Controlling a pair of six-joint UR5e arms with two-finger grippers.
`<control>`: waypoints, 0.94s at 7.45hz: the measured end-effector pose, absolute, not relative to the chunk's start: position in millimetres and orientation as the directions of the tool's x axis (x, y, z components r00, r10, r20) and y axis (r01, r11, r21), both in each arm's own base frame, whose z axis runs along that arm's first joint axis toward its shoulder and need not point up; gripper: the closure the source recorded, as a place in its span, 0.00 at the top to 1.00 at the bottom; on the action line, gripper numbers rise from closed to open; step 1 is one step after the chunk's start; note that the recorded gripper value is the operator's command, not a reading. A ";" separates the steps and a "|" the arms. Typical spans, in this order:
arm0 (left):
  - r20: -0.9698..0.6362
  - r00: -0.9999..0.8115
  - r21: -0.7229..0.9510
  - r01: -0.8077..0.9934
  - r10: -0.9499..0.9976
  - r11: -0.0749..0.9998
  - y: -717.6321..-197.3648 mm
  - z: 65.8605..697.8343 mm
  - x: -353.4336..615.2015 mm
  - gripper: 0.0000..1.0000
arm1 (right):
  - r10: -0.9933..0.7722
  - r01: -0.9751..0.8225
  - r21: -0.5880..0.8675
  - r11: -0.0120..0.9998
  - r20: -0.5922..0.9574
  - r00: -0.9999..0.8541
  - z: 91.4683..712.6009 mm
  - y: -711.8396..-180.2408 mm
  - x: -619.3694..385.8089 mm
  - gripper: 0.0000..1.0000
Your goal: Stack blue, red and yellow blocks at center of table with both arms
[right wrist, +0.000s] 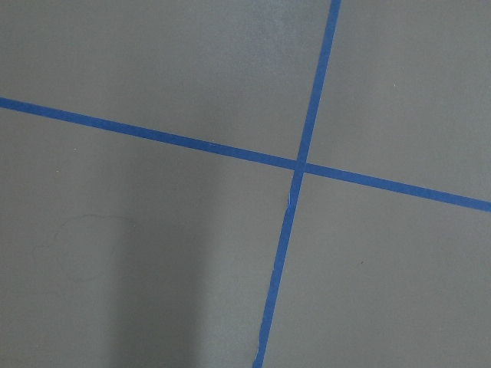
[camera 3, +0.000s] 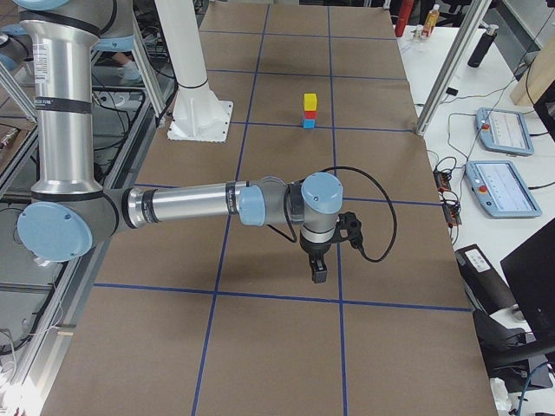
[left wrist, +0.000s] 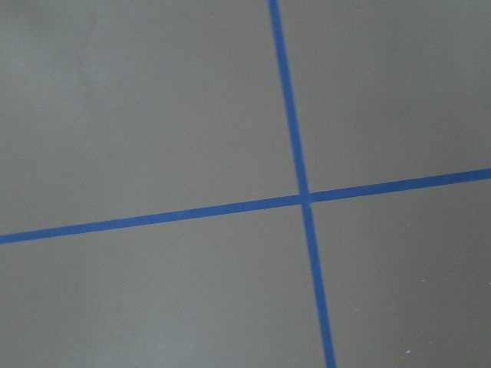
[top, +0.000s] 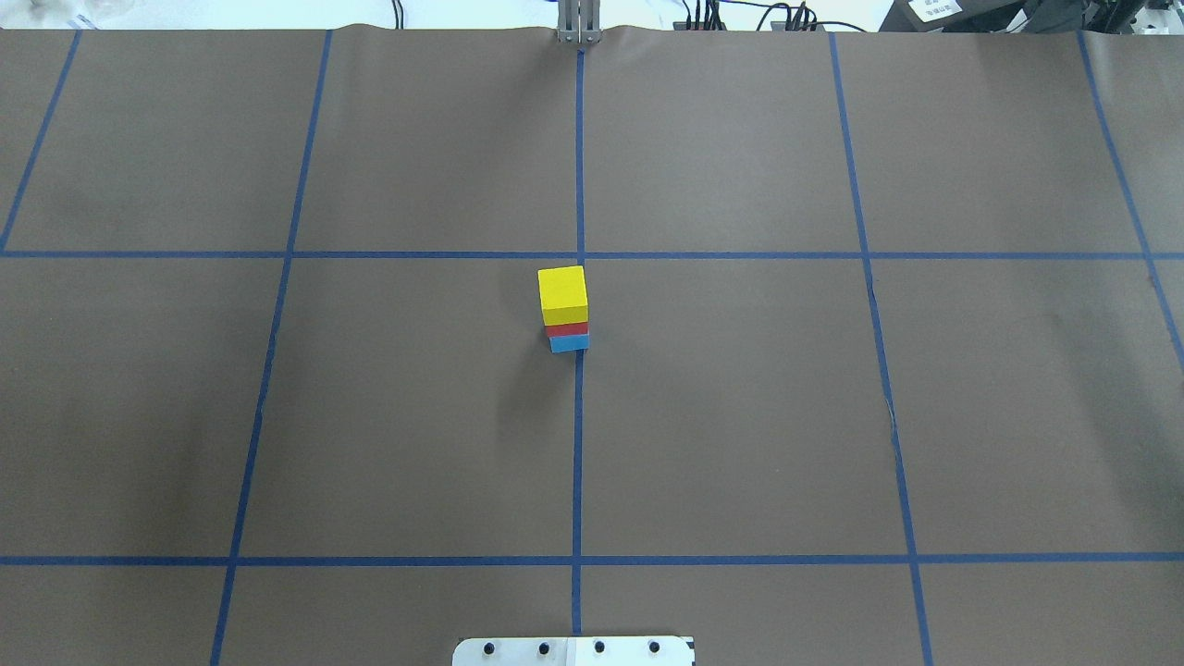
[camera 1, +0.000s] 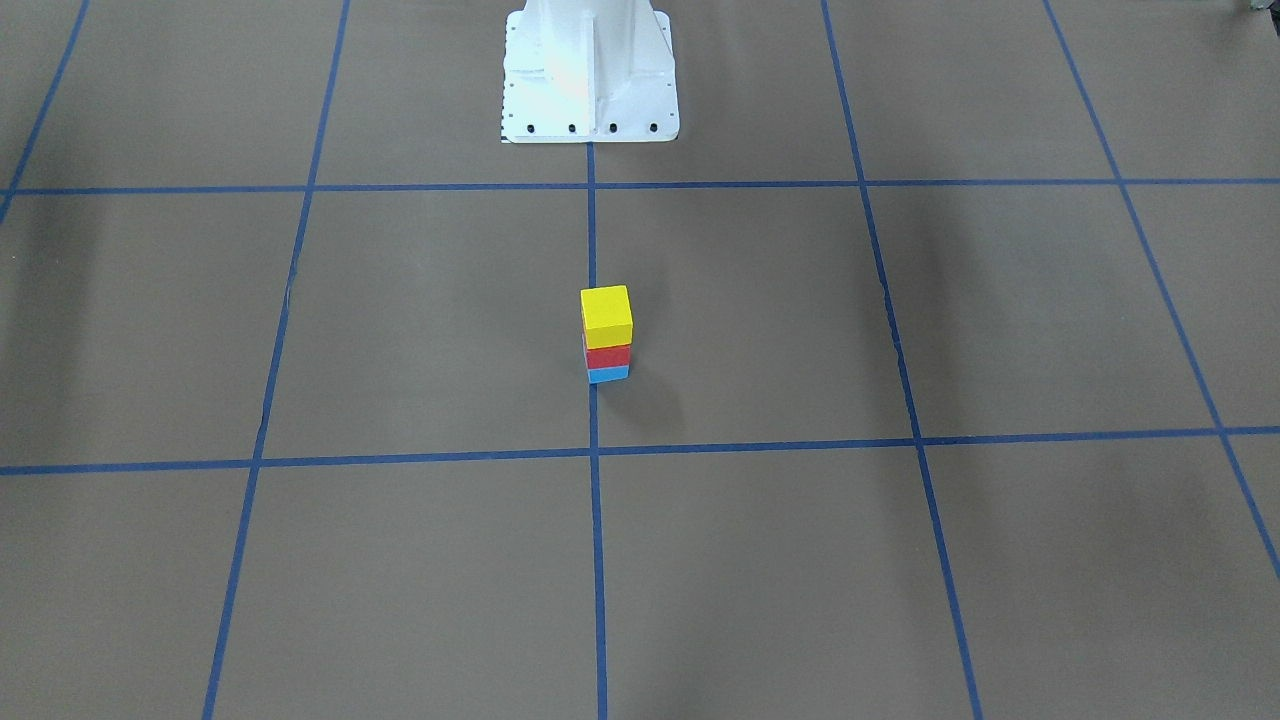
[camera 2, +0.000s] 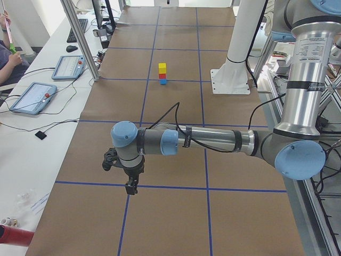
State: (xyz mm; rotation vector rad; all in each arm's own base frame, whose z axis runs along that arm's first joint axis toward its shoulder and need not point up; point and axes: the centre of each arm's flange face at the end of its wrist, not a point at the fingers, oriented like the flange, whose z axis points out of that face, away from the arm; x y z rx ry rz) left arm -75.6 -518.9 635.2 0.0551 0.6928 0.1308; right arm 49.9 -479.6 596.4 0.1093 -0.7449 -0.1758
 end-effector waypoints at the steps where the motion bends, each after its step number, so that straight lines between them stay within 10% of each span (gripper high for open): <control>1: -0.644 0.752 0.095 -0.100 0.138 0.990 -514.2 635.0 -74.8 1.00 | -0.193 0.119 0.155 0.981 0.665 0.721 599.0 -478.2 50.1 1.00; 7: -0.653 0.745 0.093 -0.100 0.136 0.991 -510.9 636.3 -73.6 1.00 | -0.156 0.090 0.130 0.987 0.692 0.705 612.4 -467.7 62.6 1.00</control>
